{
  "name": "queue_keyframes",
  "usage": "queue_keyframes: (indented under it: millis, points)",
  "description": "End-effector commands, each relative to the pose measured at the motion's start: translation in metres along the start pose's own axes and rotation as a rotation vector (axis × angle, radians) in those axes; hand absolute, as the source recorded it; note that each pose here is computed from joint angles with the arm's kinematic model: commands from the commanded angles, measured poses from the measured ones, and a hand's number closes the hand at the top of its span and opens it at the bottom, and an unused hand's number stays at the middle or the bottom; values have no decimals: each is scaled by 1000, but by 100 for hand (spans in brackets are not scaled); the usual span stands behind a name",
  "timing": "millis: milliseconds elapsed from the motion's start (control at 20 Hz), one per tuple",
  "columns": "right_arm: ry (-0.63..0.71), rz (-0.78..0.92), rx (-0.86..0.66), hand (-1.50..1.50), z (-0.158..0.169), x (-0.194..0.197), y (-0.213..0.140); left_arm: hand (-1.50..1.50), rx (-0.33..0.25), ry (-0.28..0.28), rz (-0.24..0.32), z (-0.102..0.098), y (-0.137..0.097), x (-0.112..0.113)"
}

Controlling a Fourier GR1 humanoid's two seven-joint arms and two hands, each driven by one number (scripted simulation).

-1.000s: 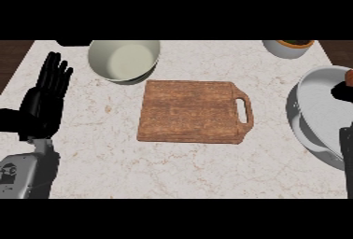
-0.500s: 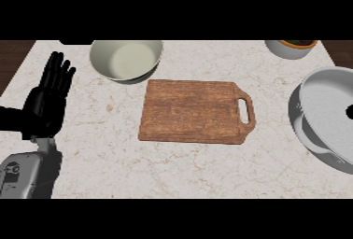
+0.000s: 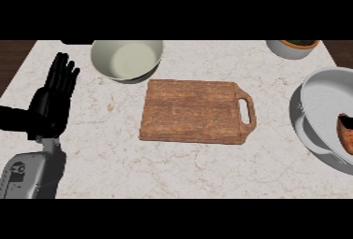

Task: Pick the sweet potato from the cutting board and place it in the pot

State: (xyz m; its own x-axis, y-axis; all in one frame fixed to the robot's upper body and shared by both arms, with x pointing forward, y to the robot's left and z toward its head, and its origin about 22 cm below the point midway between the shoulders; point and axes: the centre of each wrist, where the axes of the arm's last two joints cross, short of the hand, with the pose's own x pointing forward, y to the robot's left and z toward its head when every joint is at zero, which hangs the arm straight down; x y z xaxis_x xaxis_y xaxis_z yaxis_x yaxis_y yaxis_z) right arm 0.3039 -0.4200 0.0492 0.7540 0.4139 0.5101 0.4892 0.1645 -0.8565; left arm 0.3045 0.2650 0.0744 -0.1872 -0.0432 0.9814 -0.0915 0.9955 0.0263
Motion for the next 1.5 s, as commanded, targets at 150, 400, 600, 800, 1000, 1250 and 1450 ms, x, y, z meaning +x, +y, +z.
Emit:
queue_keyframes:
  millis: [150, 400, 600, 800, 1000, 1250, 1450]
  points:
    - [-161, -188, -49, -150, 14, 35, 7, 0, 3, -4, -15, 5, 12, -9]
    - [-77, -411, -135, -150, -5, 25, -13, 0, 17, 0, -8, 11, 13, 8]
    - [-35, -563, -222, -150, 3, 3, -33, 0, 25, -3, 2, 3, 7, 2]
    - [-34, -666, -246, -150, 4, -14, -54, 0, 12, 0, -3, 18, 12, -8]
    - [-28, -705, -333, -150, 6, -58, -62, 0, 17, 0, -20, 2, 12, -1]
    - [-89, -743, -351, -150, 27, -94, -102, 0, 9, 8, 22, 7, 21, -8]
    - [-51, -737, -402, -150, 26, -132, -122, 0, 33, 0, -15, 9, -2, -10]
